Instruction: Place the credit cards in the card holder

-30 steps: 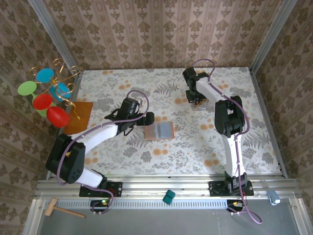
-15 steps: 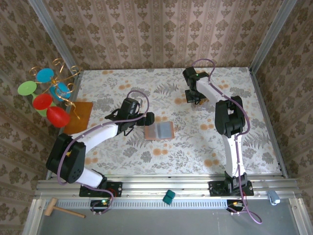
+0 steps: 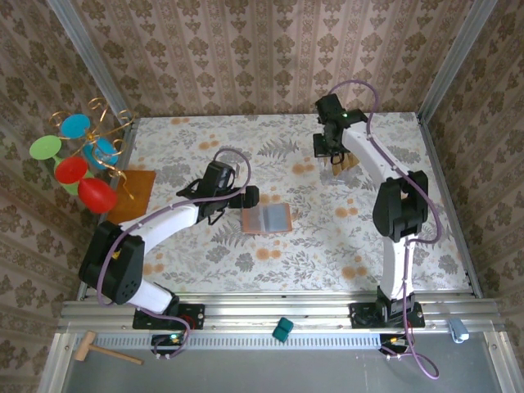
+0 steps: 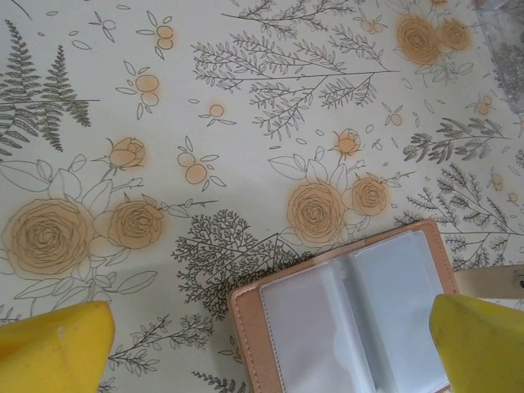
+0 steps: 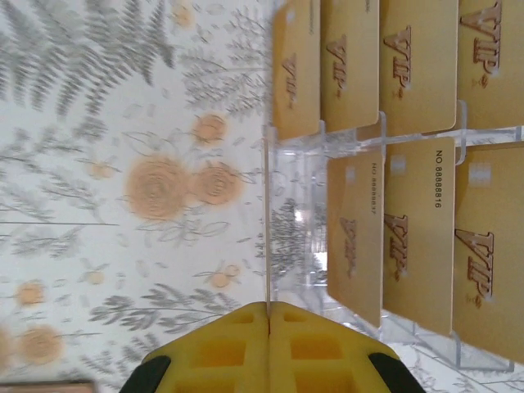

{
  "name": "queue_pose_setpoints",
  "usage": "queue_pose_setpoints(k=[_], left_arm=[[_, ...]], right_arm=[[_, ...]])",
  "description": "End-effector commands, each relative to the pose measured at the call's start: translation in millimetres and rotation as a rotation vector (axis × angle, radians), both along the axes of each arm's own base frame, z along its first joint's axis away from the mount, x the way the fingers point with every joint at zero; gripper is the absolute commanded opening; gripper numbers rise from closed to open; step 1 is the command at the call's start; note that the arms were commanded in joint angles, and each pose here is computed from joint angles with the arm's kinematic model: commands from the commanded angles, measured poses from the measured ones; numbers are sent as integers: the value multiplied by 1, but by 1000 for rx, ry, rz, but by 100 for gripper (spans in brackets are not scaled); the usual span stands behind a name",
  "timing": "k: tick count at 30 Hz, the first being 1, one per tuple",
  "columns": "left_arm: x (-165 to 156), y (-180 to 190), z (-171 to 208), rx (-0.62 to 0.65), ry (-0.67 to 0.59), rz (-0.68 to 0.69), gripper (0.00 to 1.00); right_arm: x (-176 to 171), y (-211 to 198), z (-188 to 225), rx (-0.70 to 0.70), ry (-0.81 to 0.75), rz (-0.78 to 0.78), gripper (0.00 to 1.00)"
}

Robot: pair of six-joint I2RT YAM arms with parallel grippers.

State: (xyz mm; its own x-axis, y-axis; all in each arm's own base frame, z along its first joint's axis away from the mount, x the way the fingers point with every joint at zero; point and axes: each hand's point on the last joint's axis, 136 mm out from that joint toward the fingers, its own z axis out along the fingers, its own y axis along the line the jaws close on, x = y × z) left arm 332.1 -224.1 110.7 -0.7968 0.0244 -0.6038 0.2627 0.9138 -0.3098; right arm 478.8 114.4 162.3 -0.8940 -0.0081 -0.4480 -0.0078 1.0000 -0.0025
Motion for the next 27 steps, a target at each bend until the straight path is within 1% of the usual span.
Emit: queue_pose_setpoints(k=[1,7,9,12,17,19,23,27], left_arm=[[0,8,10,51,-21,-1,100],[-5,30,9,133,-15,59,100],[-9,36,6,148,6,81,100],[-15,34,1,144,36,64,100],[-27,28,-15,145,67,18,100],[-30,27,-22,150,77,9,100],[-38,24,-28,158,74,2,100],[-43,24,-32,179,63,4,100]], right_arm=[[-25,29,30,151,-27,30,0],[-67,84,32,480,-49,70,0],[-82,101,26,559,-63,74,0],[-105,123,9,642,-52,88,0],[-138,150,-21,679,-60,114,0],[-146,156,-32,691,-64,121,0],[-153,165,-48,722,-77,127,0],[-154,167,-56,734,-90,117,0]])
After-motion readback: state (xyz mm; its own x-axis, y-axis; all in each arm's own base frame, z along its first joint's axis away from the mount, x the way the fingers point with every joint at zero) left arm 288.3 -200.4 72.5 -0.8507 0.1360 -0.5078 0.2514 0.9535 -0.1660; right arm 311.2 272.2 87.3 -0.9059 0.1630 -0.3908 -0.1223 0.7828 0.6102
